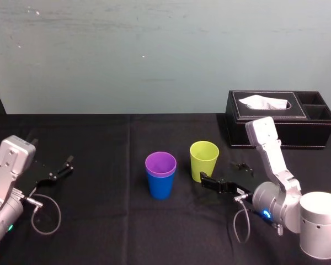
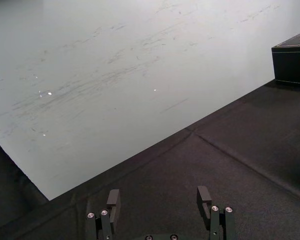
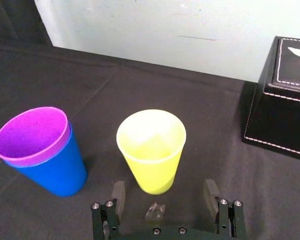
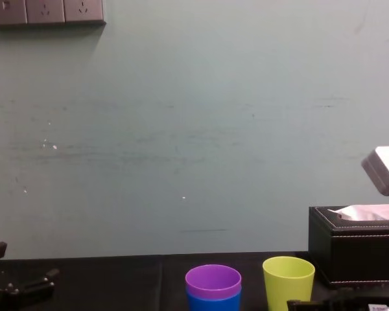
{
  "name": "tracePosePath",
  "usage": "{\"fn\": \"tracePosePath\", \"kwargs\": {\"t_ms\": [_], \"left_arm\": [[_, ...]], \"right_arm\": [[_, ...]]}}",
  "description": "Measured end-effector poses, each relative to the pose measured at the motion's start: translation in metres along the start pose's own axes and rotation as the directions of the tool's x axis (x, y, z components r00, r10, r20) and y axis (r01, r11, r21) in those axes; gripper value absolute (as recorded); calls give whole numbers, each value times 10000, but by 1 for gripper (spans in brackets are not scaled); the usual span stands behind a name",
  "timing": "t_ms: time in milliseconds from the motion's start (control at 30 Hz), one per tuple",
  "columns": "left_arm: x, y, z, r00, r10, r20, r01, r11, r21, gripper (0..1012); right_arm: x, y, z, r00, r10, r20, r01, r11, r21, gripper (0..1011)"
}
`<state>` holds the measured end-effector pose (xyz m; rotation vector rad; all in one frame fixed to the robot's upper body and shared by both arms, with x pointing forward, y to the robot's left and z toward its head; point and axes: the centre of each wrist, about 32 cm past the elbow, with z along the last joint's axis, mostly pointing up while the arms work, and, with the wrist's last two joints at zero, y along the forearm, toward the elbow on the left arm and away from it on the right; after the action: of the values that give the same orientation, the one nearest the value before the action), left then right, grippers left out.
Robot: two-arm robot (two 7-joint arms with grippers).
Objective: Stack the three plastic cups sequentially using one hand.
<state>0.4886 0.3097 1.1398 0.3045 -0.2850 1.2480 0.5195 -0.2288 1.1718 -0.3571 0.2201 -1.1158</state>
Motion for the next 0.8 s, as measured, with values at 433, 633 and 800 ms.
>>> {"fn": "tracePosePath", "kwargs": {"t_ms": [433,633,800], "left_arm": [[0,0,0,10000,-1,1,1,10000,0,1000],[0,0,0,10000,0,0,0,10000,0,1000],[0,0,0,10000,-1,0,1,10000,0,1000]], "right_arm": [[-18,193,96,9994,243,234,-244,9997,12,1002],[-36,258,119,9994,230,264,-228,9997,-53,1002],[-50,293,130,9994,210,259,-207,9997,-106,1002]]}}
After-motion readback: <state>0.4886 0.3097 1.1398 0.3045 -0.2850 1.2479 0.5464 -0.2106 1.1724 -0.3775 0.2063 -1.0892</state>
